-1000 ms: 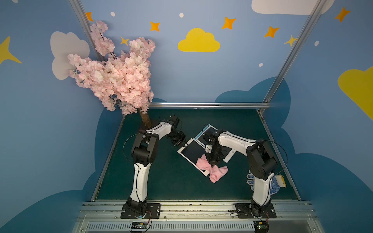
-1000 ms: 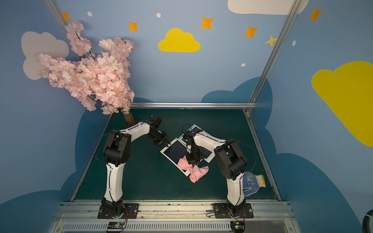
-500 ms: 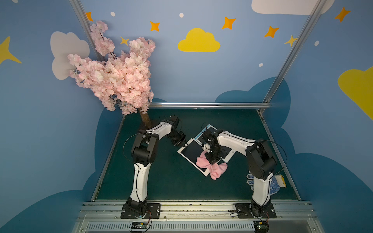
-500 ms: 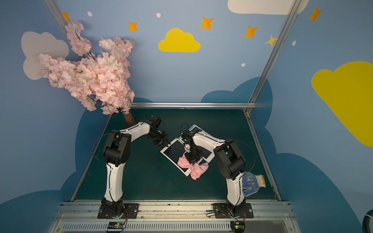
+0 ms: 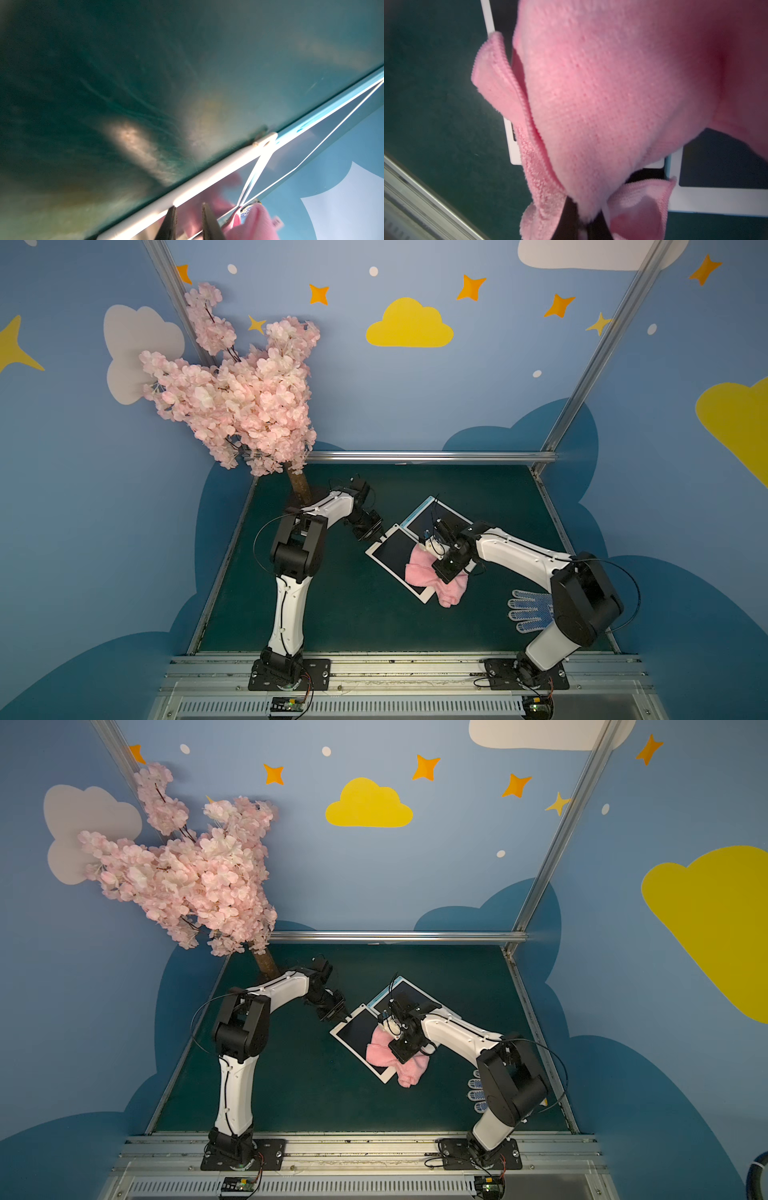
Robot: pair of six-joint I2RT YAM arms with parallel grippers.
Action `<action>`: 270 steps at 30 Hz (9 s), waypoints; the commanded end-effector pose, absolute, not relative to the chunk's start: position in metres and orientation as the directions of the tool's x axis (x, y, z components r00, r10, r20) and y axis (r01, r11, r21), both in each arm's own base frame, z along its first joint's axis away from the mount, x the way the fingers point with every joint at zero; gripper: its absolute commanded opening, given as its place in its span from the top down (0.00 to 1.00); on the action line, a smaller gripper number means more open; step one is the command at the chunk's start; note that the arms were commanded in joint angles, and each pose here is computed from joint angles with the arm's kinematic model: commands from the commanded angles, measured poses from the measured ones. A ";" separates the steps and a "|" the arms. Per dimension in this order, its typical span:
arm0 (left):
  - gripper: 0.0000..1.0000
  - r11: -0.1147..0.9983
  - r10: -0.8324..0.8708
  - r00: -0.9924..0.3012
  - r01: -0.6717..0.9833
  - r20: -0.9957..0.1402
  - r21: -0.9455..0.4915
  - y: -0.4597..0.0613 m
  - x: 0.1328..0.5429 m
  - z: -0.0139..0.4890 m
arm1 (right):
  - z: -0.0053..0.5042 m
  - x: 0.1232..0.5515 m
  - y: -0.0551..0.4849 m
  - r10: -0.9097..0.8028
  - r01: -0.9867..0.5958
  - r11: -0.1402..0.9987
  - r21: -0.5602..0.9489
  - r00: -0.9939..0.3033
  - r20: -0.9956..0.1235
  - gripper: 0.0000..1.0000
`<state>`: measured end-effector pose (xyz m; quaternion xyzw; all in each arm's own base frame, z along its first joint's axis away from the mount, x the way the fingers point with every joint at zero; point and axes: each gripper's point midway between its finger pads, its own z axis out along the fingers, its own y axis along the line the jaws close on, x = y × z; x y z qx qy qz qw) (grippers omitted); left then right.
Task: Wipe the drawing tablet
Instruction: Wipe the dirt from the drawing tablet.
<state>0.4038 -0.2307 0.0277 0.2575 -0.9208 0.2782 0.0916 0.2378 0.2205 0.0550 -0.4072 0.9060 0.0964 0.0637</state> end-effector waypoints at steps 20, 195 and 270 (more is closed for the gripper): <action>0.75 0.747 -0.437 -0.838 -0.541 0.327 -0.387 -0.223 0.394 0.004 | 0.032 0.218 0.269 -0.678 -0.695 0.668 0.266 -0.716 -0.166 1.00; 0.75 0.766 -0.419 -0.845 -0.526 0.334 -0.369 -0.226 0.401 -0.002 | 0.023 0.184 0.265 -0.536 -0.527 0.832 0.175 -0.844 0.007 1.00; 0.63 0.767 -0.456 -0.890 -0.384 -0.014 -0.515 -0.194 0.418 0.115 | 0.110 0.249 0.050 0.319 0.268 0.936 0.229 -0.920 -0.227 1.00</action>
